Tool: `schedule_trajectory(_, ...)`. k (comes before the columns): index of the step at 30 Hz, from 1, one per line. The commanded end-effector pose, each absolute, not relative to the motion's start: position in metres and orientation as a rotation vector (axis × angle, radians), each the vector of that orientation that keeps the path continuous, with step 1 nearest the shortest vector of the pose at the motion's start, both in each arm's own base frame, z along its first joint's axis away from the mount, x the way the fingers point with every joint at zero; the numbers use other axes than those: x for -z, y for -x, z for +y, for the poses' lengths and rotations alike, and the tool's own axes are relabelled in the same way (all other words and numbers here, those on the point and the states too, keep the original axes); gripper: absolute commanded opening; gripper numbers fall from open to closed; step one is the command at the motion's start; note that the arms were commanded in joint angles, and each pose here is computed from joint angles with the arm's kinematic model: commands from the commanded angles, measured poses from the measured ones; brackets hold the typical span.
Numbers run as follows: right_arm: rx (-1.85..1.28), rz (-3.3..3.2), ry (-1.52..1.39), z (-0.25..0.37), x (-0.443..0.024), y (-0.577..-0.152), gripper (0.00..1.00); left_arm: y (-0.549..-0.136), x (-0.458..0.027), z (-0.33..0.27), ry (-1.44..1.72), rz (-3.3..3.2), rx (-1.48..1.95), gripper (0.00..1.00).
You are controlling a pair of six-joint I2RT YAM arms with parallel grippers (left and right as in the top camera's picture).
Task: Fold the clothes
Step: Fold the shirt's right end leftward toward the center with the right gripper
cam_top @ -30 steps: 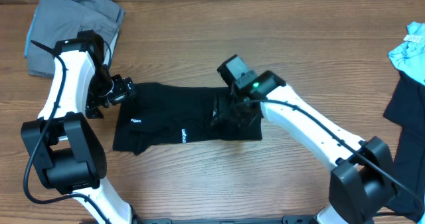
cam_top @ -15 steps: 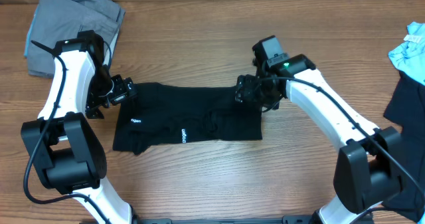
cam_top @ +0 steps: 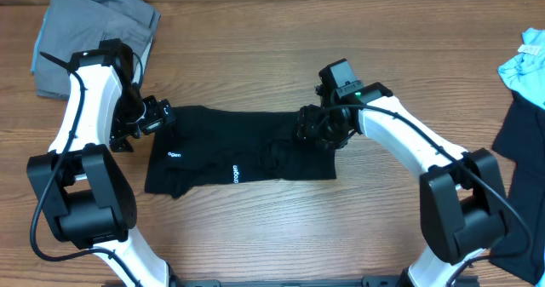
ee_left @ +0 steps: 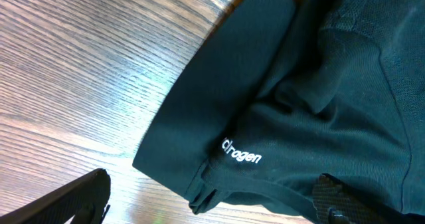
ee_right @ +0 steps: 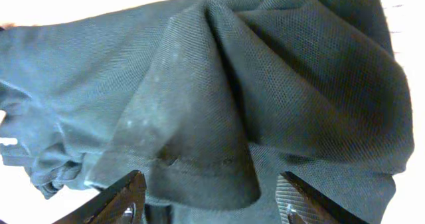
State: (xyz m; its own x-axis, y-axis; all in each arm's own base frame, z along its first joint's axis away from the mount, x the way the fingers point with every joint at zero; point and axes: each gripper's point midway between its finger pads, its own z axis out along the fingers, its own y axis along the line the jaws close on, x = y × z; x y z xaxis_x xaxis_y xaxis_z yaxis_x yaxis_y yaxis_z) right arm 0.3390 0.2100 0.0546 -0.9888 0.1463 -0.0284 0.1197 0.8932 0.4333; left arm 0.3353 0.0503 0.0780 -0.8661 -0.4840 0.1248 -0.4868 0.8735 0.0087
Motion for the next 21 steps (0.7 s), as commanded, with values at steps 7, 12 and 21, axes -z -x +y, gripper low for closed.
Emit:
schedule_trajectory(7,-0.721,2.974,-0.218,0.217,-0.055,-0.344,0.47,-0.336,-0.076,0.049,-0.758,-2.920,-0.053,1.00)
schedule_trajectory(12,-0.737,2.947,-0.232,0.219,-0.057,-0.350,0.28,-0.336,-0.076,0.049,-0.758,-2.920,-0.053,1.00)
schedule_trajectory(21,-1.021,2.773,-0.272,0.253,-0.086,-0.379,0.04,-0.336,-0.076,0.049,-0.758,-2.920,-0.053,1.00)
